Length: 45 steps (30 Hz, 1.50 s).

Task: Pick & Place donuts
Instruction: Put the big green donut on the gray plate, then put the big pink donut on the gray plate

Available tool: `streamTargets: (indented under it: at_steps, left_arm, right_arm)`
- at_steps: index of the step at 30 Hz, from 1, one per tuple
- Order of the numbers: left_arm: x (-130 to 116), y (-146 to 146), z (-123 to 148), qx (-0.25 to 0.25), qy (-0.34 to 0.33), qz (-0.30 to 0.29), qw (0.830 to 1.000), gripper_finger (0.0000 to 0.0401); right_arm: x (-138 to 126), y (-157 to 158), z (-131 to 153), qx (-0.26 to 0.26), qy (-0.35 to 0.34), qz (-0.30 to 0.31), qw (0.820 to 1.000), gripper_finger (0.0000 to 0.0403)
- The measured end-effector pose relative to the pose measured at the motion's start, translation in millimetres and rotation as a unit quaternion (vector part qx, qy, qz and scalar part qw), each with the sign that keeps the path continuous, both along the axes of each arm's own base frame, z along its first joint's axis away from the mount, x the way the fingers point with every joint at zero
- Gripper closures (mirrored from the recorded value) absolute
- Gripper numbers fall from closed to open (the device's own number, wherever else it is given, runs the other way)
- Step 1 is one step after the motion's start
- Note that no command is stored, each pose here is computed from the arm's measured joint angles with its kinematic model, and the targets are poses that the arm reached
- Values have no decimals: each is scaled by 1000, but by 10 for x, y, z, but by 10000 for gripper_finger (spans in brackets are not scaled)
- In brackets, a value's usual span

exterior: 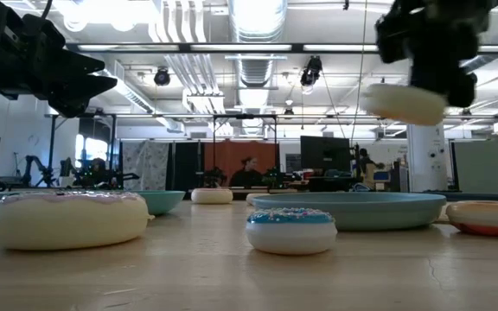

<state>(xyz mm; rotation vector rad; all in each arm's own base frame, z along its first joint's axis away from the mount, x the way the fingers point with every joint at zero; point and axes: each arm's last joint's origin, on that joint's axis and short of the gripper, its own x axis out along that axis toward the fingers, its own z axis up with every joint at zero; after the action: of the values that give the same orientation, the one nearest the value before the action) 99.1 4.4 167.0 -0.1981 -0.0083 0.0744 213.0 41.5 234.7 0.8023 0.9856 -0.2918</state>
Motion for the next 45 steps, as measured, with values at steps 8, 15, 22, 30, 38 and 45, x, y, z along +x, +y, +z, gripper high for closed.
streamTargets:
  at_steps: [8, 15, 22, 30, 38, 45]
  left_arm:
    - [0, 0, 0, 0, 0, 0, 1000, 234]
    - [0, 0, 0, 0, 0, 0, 1000, 234]
    - [0, 0, 0, 0, 0, 0, 1000, 234]
    - [0, 0, 0, 0, 0, 0, 1000, 234]
    - [0, 0, 0, 0, 0, 0, 1000, 234]
    - [1, 0, -2, 0, 1, 0, 1000, 234]
  right_arm:
    - [311, -147, -369, 24, 56, 30, 998, 390]
    - [504, -136, -667, 10, 80, 34, 996, 373]
    - [562, -122, -632, 1, 96, 48, 994, 271]
    - [534, -120, -273, -125, 86, 88, 985, 168]
    - [984, -58, 23, -108, -46, 119, 986, 146]
    - [1286, -41, 109, -100, -15, 116, 988, 163]
